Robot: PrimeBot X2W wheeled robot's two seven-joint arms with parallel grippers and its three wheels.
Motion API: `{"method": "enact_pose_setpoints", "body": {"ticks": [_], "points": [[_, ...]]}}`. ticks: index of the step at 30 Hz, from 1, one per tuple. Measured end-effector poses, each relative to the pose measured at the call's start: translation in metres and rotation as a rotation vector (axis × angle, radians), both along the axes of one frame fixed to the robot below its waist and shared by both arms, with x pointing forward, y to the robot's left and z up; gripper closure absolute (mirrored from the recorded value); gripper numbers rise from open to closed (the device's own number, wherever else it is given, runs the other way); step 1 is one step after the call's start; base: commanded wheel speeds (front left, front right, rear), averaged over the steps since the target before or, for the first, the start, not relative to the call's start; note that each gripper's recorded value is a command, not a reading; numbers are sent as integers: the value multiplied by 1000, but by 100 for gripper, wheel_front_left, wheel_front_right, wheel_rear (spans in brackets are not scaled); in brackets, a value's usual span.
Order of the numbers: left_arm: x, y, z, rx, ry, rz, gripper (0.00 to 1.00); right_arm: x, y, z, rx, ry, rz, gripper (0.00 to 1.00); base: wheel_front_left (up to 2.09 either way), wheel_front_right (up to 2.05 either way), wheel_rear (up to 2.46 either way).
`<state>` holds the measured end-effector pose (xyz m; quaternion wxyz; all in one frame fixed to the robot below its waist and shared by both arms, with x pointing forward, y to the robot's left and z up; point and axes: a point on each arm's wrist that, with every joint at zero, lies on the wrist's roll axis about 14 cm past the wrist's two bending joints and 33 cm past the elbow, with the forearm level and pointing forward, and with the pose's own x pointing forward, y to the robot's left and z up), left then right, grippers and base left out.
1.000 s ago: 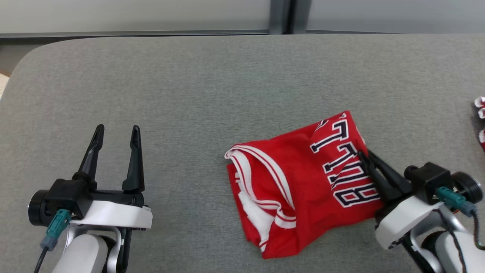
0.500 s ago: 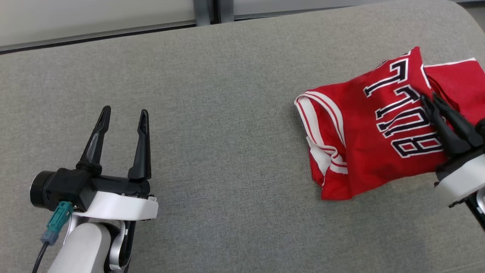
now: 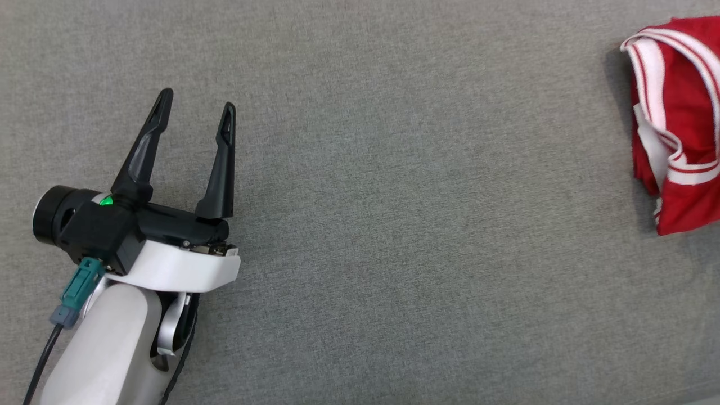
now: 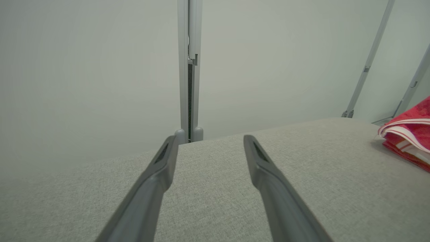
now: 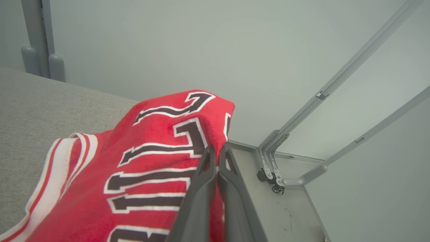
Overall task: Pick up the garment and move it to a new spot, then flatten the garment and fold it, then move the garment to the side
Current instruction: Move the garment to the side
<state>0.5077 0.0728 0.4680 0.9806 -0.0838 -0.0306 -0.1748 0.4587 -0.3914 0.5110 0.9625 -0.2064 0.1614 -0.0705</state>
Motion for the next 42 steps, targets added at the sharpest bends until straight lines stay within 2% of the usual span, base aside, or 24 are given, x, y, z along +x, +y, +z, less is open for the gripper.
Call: {"method": "enact_pose_setpoints", "body": {"ticks": [8,11,12,13,14,15,20,26,35,37,42], "points": [[20,2,-32,20,26,-19,0,7,-54,-50,41,33,-177,100,0,0,0],[26,3,-43,29,37,-26,0,6,-65,-84,66,85,-247,100,0,0,0],[26,3,-46,30,41,-28,0,8,-65,-95,85,93,-264,95,0,0,0],[27,4,-48,33,45,-28,0,8,-63,-107,106,110,-277,71,0,0,0],[28,6,-49,36,47,-25,0,8,-61,-119,122,129,-293,20,0,0,0],[28,7,-51,39,48,-23,0,8,-60,-126,130,132,-302,0,0,0,0],[25,6,-47,48,47,-27,0,5,-56,-132,159,81,-329,0,0,0,0],[10,6,-34,59,50,-24,0,-1,-29,-110,222,-75,-292,0,0,0,0],[-24,3,0,55,29,-24,0,-23,48,-50,307,-265,-112,0,0,0,0],[-34,3,13,50,14,-14,0,-31,76,-30,338,-311,-53,0,0,0,0],[-52,22,26,57,8,51,0,-37,128,-7,398,-343,58,0,0,0,0]]}}
